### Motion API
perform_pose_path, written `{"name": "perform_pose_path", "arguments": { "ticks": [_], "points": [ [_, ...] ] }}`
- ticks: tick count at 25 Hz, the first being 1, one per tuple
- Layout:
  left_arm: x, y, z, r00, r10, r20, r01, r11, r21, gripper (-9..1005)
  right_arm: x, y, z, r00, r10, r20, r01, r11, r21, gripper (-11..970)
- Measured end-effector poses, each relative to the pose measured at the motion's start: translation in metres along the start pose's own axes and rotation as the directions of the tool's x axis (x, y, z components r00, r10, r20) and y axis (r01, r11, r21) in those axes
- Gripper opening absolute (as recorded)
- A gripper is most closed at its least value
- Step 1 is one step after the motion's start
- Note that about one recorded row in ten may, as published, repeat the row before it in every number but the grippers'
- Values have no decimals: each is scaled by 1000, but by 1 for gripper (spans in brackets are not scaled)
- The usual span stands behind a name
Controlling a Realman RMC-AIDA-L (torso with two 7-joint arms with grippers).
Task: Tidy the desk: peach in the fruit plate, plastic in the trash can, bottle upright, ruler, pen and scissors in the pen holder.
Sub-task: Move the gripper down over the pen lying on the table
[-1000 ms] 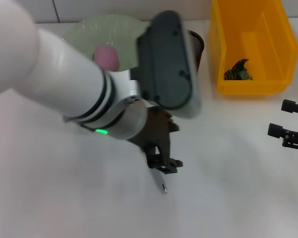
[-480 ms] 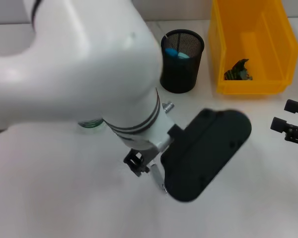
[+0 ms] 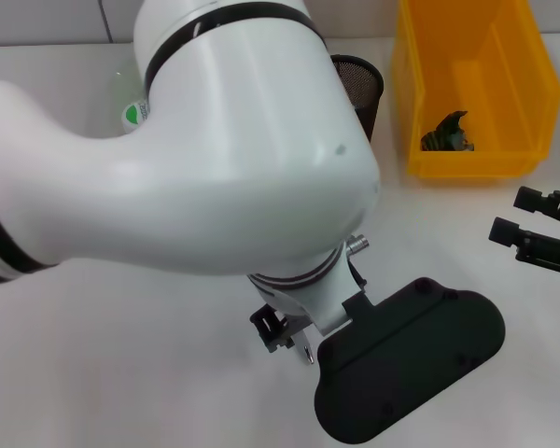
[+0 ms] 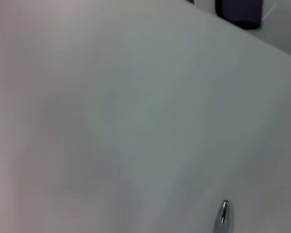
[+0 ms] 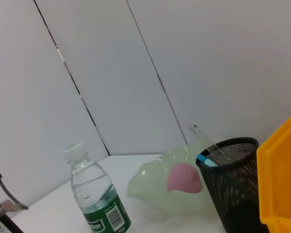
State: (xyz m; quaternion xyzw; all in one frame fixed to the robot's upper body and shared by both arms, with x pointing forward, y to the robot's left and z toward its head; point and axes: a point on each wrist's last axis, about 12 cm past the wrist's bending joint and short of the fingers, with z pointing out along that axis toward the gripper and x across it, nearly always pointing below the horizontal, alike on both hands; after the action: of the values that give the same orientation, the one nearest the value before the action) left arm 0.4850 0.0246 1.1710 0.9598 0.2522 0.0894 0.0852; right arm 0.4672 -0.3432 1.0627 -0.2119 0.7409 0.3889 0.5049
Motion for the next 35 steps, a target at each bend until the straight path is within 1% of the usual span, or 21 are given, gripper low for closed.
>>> {"name": "perform_pose_path", "arguments": {
  "ticks": [4,6,9,15,18,24,35],
  "points": [
    [2,1,8,1000,27,-10,-26,1000,14,706,-2,0,3,1000,-4,0,4,1000,-8,840],
    [2,1,17,998,58,-26,-57,998,34,706,-2,-1,4,1000,-5,0,5,1000,-10,840],
    [2,1,22,996,79,-38,-77,996,47,705,-4,-2,9,1000,-3,0,3,1000,-13,840],
    [3,-1,26,997,78,-25,-76,995,66,702,-4,-4,13,1000,-1,-6,1,1000,-6,840],
    [2,-5,30,996,84,-6,-83,992,91,694,-4,-5,18,1000,4,-7,-4,1000,-8,840],
    [4,-6,35,996,85,-7,-84,992,99,625,-7,-6,25,1000,-2,-11,2,1000,-22,840],
    [6,-4,36,997,74,-6,-74,994,85,515,-9,-6,28,1000,-6,-16,6,1000,-29,839]
  ]
}}
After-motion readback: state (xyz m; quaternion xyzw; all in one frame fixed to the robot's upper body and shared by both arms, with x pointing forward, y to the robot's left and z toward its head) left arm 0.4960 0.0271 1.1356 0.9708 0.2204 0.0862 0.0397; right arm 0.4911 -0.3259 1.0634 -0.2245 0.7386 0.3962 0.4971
